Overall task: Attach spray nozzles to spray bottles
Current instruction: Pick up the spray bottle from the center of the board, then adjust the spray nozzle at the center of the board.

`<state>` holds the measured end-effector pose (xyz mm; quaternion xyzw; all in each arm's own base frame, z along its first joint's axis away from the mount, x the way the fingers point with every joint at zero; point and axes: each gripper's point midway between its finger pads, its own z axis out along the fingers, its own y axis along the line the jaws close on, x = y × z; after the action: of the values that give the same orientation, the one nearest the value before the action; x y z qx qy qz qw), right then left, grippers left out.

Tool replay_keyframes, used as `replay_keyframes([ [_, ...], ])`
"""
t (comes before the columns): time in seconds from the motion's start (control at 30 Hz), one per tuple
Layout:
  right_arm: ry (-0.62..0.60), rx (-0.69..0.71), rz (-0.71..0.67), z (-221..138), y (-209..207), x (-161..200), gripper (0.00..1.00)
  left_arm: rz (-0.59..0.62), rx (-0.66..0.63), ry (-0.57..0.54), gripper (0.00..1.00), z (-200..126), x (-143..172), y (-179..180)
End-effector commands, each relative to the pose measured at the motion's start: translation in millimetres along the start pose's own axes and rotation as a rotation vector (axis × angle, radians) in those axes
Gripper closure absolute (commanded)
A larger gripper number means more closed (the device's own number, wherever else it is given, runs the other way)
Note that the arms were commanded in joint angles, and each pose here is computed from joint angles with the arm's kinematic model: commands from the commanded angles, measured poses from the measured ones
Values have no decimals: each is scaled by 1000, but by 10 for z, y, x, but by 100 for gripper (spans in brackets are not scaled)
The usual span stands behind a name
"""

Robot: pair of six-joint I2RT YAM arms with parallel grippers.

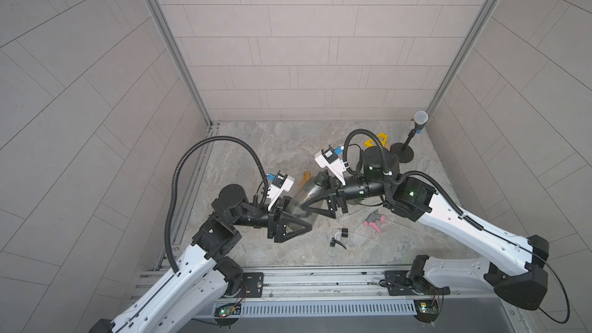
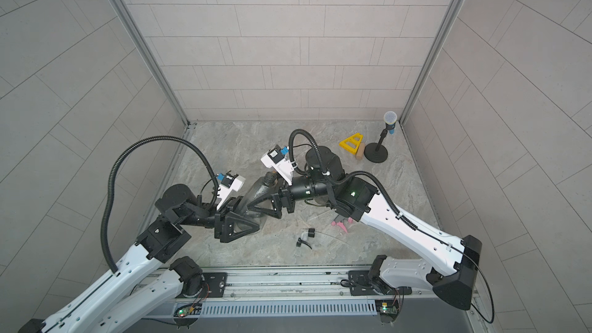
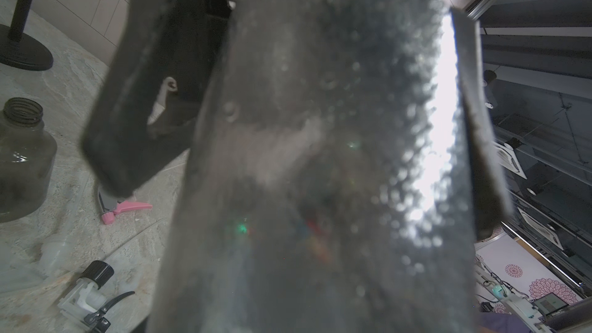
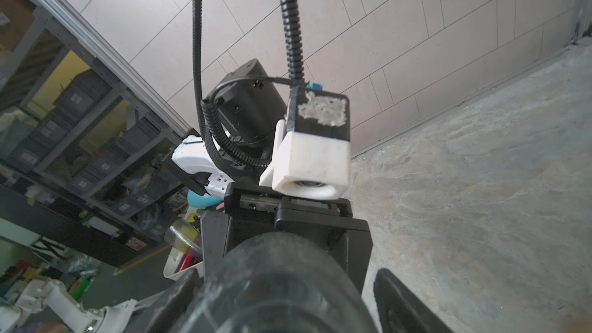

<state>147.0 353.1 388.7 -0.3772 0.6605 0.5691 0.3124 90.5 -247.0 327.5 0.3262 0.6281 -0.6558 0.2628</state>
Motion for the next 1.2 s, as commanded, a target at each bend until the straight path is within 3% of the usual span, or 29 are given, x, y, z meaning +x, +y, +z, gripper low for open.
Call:
replay_keyframes([
  [0.0,-68,20,-68,-122,128,-205,8,95,19,-18,34,-30,-93,-179],
  [0.13,-141,157,-81,-391,30,-330,5,116,-8,-19,40,-60,-98,-200],
  [0.3,-282,441,-133,-1079,-77,-440,5,189,-115,-10,51,-160,-73,-197],
  [0.5,-290,689,-91,-1660,-220,-107,8,294,-250,-72,74,-317,-157,-186],
  [0.7,-38,849,117,-1657,-794,910,16,352,-346,-120,100,-428,-228,-141],
  [0.8,108,879,226,-1562,-1067,1520,20,352,-392,-126,100,-468,-249,-95],
  [0.97,272,935,343,-1481,-1397,2232,28,349,-434,-136,100,-518,-276,-78],
  [1.17,474,978,305,-1249,-1594,2749,36,314,-533,-143,100,-614,-272,61],
])
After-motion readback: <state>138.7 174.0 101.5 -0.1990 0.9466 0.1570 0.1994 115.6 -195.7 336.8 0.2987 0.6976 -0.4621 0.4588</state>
